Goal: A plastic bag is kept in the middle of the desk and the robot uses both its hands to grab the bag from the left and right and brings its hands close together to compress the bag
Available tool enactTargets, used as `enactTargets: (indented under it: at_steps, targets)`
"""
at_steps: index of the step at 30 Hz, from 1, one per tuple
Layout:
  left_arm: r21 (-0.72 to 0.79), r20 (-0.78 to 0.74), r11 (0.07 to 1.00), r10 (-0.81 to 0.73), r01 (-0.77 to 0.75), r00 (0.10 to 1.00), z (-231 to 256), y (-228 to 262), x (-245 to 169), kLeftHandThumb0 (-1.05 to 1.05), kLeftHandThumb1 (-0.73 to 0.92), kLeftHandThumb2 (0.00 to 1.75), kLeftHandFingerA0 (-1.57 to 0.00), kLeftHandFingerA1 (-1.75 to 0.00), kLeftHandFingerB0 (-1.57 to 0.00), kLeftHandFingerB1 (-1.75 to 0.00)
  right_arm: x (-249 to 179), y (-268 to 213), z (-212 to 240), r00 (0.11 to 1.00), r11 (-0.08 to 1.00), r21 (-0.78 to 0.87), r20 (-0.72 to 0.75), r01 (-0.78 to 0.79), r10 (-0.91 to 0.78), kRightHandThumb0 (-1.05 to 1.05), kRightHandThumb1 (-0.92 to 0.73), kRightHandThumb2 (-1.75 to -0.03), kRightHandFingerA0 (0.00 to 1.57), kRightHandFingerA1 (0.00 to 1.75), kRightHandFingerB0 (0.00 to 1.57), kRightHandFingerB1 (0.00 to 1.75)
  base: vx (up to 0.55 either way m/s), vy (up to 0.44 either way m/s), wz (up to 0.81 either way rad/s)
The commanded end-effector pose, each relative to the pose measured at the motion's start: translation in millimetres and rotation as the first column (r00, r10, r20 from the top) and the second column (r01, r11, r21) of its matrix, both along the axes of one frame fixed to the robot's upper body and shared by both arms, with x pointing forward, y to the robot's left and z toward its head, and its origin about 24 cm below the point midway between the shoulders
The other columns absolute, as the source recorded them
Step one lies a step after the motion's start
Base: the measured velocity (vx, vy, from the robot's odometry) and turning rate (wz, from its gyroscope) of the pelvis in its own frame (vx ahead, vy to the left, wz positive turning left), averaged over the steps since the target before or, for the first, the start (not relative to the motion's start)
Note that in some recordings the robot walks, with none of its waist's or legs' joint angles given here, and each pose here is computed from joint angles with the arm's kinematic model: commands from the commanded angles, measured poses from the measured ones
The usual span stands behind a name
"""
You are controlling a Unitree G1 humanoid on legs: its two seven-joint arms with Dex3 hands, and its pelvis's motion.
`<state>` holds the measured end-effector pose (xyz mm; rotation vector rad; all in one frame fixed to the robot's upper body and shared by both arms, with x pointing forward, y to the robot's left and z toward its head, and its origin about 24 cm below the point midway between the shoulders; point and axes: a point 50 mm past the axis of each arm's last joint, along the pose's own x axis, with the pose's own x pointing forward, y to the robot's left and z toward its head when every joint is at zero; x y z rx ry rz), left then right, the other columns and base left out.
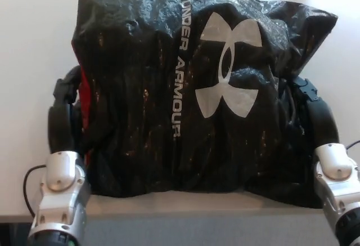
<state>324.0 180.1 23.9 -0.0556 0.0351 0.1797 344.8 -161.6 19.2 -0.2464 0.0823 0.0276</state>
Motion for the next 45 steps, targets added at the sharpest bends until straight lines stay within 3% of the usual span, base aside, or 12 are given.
enactTargets:
  at_steps: [1, 14, 15, 16, 19, 20, 27, 29, 36, 40, 44, 45]
  targets:
    - [-0.010, -0.015, 1.000, -0.012, 0.012, 1.000, -4.7, -19.2, 1.6, -0.80, 0.80, 1.14, -0.03, -0.45, -0.12, -0.44, -3.4, 32.0, -5.5, 0.998, 0.998, 0.007, -0.008, -0.066, 0.066, -0.91, -0.79, -1.14, 0.04, 0.22, 0.08, 0.20, 0.00, 0.000, 0.00]
    - [-0.023, -0.026, 0.999, -0.045, 0.044, 0.999, -5.3, -44.5, 3.6, -0.77, 0.92, 0.87, -0.09, -0.39, -0.13, -0.30, -7.0, 63.3, -7.7, 0.992, 0.983, 0.134, -0.020, -0.122, 0.126, -0.79, -0.72, -1.12, 0.00, 0.27, 0.00, 0.22, 0.00, 0.000, 0.00]
    - [-0.022, -0.014, 0.998, -0.051, 0.051, 0.999, -1.9, -47.3, 5.1, -0.78, 0.92, 0.81, -0.09, -0.38, -0.14, -0.28, -5.5, 66.7, -5.2, 0.991, 0.981, 0.141, -0.015, -0.132, 0.135, -0.82, -0.92, -0.69, 0.02, 0.27, 0.02, 0.22, 0.00, 0.000, 0.00]
    - [-0.010, -0.004, 0.998, -0.059, 0.059, 0.998, 0.8, -49.4, 6.3, -0.75, 0.92, 0.80, -0.09, -0.38, -0.14, -0.28, -4.6, 69.6, -3.1, 0.989, 0.979, 0.146, -0.008, -0.142, 0.145, -0.79, -0.73, -1.15, 0.00, 0.28, 0.02, 0.22, 0.00, 0.000, 0.00]
    - [-0.019, 0.020, 0.997, -0.079, 0.079, 0.997, 5.4, -53.3, 8.1, -0.73, 0.83, 1.17, -0.02, -0.40, -0.12, -0.35, -3.1, 74.8, 1.2, 0.987, 0.974, 0.161, 0.011, -0.162, 0.163, -0.84, -0.92, -0.70, 0.03, 0.28, 0.02, 0.22, 0.00, 0.000, 0.00]
    - [-0.022, 0.028, 0.996, -0.081, 0.081, 0.996, 6.9, -54.2, 8.6, -0.76, 0.85, 1.18, -0.02, -0.36, -0.12, -0.34, -2.9, 76.0, 3.0, 0.985, 0.972, 0.159, 0.024, -0.171, 0.169, -0.83, -0.73, -1.14, 0.02, 0.28, 0.03, 0.20, 0.00, 0.000, 0.00]
    - [0.028, -0.002, 0.999, -0.037, 0.037, 0.999, 8.7, -50.5, 12.5, -0.66, 0.89, 1.20, -0.02, -0.40, -0.11, -0.35, -3.8, 95.5, 41.4, 0.927, 0.941, 0.150, 0.277, -0.302, 0.254, -0.84, -0.72, -1.13, 0.06, 0.37, 0.08, 0.25, 0.00, 0.000, 0.00]
    - [0.054, -0.031, 0.997, -0.044, 0.045, 0.999, 3.8, -51.3, 11.4, -0.67, 0.92, 0.88, -0.06, -0.32, -0.11, -0.26, -5.4, 102.2, 48.6, 0.911, 0.928, 0.154, 0.301, -0.339, 0.283, -0.84, -0.92, -0.71, 0.09, 0.32, 0.09, 0.22, 0.00, 0.000, 0.00]
    - [0.136, -0.003, 0.982, -0.130, 0.129, 0.992, -0.8, -63.7, 5.2, -0.63, 0.87, 1.20, -0.03, -0.41, -0.03, -0.39, -15.2, 121.6, 52.6, 0.888, 0.890, 0.189, 0.297, -0.415, 0.351, -0.81, -0.75, -1.14, 0.01, 0.43, 0.10, 0.27, 0.00, 0.000, 0.00]
    - [0.123, -0.029, 0.985, -0.114, 0.117, 0.993, -5.1, -59.7, 4.2, -0.66, 0.88, 1.15, -0.01, -0.45, -0.12, -0.48, -17.8, 117.9, 53.3, 0.886, 0.880, 0.227, 0.317, -0.417, 0.338, -0.80, -0.92, -0.72, 0.12, 0.34, 0.10, 0.22, 0.00, 0.000, 0.00]
    - [0.278, -0.087, 0.949, -0.128, 0.148, 0.988, -10.5, -61.2, 4.6, -0.52, 0.92, 0.79, -0.21, -0.43, -0.18, -0.38, -21.1, 123.2, 56.4, 0.874, 0.851, 0.268, 0.322, -0.452, 0.363, -0.82, -0.71, -1.12, 0.04, 0.47, 0.00, 0.30, 0.00, 0.000, 0.00]
    - [0.262, -0.092, 0.952, -0.139, 0.159, 0.986, -10.2, -65.0, 4.0, -0.51, 0.73, 1.00, -0.46, -0.71, -0.30, -0.55, -21.8, 125.0, 56.4, 0.874, 0.850, 0.267, 0.318, -0.454, 0.367, -0.85, -0.90, -0.68, 0.13, 0.36, 0.11, 0.23, 0.00, 0.000, 0.00]
